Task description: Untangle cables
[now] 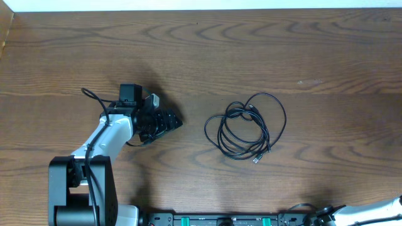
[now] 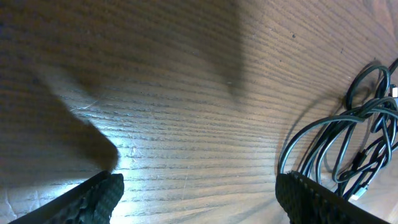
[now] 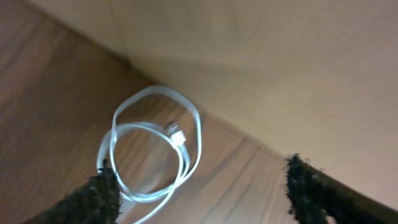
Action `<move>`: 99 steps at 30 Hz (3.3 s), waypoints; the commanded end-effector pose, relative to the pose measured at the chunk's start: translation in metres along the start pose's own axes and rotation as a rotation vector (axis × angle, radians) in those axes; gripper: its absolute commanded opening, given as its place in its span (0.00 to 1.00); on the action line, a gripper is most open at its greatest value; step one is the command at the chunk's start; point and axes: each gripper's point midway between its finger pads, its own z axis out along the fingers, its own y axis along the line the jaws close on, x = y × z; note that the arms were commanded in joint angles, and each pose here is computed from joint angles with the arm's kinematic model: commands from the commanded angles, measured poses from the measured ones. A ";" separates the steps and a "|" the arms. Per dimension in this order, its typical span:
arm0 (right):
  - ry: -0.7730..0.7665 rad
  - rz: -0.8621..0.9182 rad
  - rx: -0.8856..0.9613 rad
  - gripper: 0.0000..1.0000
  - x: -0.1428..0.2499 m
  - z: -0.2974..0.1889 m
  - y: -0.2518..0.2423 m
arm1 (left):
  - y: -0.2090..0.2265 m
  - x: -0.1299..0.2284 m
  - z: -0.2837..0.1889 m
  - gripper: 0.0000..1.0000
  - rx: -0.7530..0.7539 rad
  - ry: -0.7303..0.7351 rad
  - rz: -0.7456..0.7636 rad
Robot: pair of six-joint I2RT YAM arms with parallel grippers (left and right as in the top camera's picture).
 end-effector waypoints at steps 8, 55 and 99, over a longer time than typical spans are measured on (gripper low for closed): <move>-0.203 0.121 -0.309 0.99 -0.064 -0.099 0.095 | -0.001 -0.002 -0.004 0.85 -0.002 -0.013 0.009; 0.659 -0.484 -0.833 0.98 0.308 -0.352 0.365 | -0.001 -0.002 -0.004 0.85 -0.001 -0.012 0.009; 0.593 -0.626 -0.857 0.99 0.336 -0.376 0.375 | -0.067 0.010 -0.094 0.85 0.170 -0.230 0.228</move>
